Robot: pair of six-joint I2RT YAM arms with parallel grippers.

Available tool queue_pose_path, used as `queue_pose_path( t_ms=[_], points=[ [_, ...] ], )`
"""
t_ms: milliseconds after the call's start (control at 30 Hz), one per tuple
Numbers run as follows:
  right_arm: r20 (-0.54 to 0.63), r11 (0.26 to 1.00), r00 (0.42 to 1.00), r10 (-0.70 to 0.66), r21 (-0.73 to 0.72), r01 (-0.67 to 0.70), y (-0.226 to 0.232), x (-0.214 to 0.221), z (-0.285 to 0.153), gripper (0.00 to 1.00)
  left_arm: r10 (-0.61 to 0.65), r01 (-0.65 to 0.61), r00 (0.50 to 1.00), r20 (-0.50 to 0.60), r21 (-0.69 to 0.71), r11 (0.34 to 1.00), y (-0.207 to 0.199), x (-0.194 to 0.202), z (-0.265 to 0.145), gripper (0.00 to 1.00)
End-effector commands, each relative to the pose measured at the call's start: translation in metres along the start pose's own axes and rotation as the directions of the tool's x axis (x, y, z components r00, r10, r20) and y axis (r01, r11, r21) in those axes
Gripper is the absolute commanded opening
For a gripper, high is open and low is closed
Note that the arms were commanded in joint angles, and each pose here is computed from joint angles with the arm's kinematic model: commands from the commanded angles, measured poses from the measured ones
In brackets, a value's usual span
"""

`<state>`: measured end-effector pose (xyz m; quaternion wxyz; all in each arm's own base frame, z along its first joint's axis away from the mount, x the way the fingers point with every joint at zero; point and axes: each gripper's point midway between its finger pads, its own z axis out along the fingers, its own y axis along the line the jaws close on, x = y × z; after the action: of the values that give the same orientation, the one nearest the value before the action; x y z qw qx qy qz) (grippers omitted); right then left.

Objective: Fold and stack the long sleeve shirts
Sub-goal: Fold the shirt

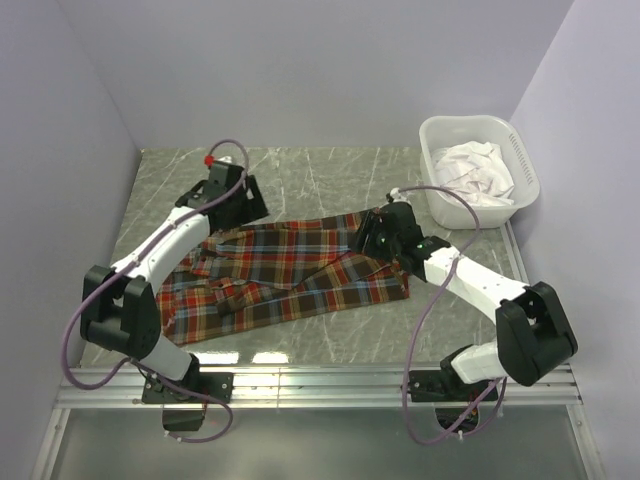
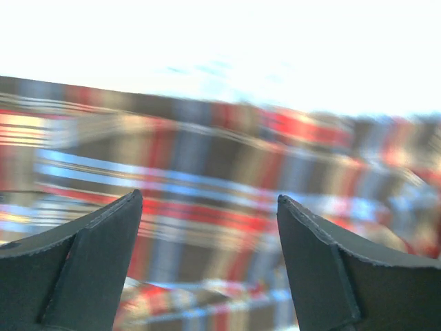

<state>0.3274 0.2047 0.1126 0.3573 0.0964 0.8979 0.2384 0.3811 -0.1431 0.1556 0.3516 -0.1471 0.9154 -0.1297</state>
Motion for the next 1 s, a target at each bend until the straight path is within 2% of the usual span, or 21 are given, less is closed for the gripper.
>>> queue_pose_path(
  t_ms=[0,200,367,567,667,767,867,967],
  points=[
    [-0.118,0.991,0.992,-0.038,0.121,0.052,-0.026,0.039,-0.019,0.64,0.016,-0.018,1.0,-0.015,-0.172,0.985,0.055,-0.011,0.017,0.84],
    [-0.196,0.987,0.98,-0.018,0.154,0.049,-0.035,0.063,-0.002,0.57,-0.049,0.036,0.997,-0.052,-0.228,0.973,0.086,-0.014,0.059,0.78],
    [-0.221,0.984,0.975,-0.02,0.168,0.058,-0.038,0.068,0.015,0.52,-0.051,0.018,0.992,-0.115,-0.274,0.962,0.106,0.001,0.09,0.75],
    [-0.281,0.975,0.959,-0.028,0.203,0.088,-0.042,0.073,0.039,0.52,-0.13,0.075,0.976,-0.172,-0.294,0.953,0.118,0.028,0.097,0.75],
    [-0.283,0.971,0.958,-0.043,0.215,0.107,-0.041,0.064,0.052,0.51,-0.169,0.095,0.963,-0.211,-0.322,0.942,0.126,0.049,0.096,0.77],
    [-0.294,0.961,0.954,-0.061,0.241,0.135,-0.044,0.053,0.069,0.52,-0.257,0.17,0.941,-0.22,-0.348,0.922,0.138,0.066,0.091,0.77],
    [-0.298,0.948,0.95,-0.088,0.269,0.172,-0.048,0.031,0.09,0.52,-0.316,0.235,0.915,-0.252,-0.305,0.923,0.135,0.083,0.086,0.78],
    [-0.257,0.942,0.956,-0.139,0.262,0.208,-0.032,-0.024,0.117,0.54,-0.391,0.323,0.882,-0.265,-0.265,0.908,0.124,0.096,0.074,0.79]
  ],
)
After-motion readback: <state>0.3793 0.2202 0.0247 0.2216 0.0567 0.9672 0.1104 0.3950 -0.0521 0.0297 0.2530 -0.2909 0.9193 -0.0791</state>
